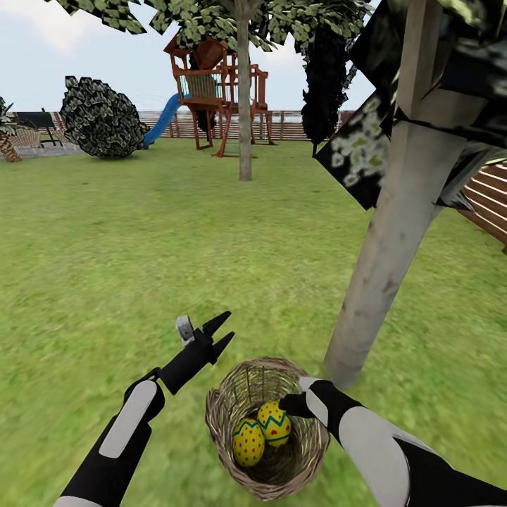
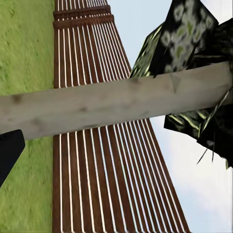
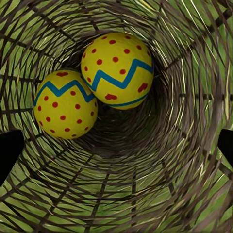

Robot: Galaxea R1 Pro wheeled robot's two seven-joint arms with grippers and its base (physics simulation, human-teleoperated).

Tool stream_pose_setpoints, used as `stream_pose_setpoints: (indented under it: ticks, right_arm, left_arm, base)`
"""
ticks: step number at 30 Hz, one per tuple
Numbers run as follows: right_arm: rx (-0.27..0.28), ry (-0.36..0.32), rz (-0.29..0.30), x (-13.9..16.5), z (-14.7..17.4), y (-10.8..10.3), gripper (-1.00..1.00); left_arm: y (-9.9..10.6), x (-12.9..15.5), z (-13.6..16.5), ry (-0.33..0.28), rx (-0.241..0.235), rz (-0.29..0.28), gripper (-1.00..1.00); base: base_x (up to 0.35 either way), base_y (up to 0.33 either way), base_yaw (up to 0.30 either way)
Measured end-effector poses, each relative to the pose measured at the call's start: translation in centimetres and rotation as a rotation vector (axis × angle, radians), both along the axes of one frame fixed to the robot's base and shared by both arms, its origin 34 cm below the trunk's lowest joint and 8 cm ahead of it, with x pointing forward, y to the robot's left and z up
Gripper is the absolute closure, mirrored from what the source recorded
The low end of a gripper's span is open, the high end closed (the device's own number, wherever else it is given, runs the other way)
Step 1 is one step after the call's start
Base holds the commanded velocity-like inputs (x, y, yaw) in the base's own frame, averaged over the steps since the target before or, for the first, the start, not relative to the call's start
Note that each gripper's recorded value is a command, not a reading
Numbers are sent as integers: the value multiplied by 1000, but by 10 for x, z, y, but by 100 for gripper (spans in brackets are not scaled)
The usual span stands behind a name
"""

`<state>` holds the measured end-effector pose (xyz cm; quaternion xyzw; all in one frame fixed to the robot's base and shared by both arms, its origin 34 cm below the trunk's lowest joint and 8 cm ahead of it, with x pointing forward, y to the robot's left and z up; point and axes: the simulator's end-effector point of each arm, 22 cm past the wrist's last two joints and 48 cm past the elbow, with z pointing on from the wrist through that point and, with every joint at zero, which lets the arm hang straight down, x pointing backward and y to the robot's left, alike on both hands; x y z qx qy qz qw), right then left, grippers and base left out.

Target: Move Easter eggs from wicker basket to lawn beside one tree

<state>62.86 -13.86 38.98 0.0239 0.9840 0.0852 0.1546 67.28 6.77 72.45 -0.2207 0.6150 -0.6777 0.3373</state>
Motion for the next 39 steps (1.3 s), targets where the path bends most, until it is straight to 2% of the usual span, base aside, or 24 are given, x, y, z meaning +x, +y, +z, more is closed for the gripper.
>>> stream_pose_setpoints:
  ticks: [18,24,30,39]
  right_arm:
    - [-24,-20,19,3,-30,3,-100]
    - [-23,-47,24,18,-29,6,-100]
    - [-20,11,53,18,-30,10,-100]
    - [-74,3,116,13,-50,5,-100]
  left_arm:
    - [0,-9,-36,-8,-6,-2,-100]
    - [0,-12,-50,-8,-6,-2,-100]
    - [0,-16,-63,-7,-6,-3,-100]
    - [0,-21,-84,-5,-4,-3,-100]
  base:
    - [0,0,0]
    - [0,0,0]
    - [0,0,0]
    - [0,0,148]
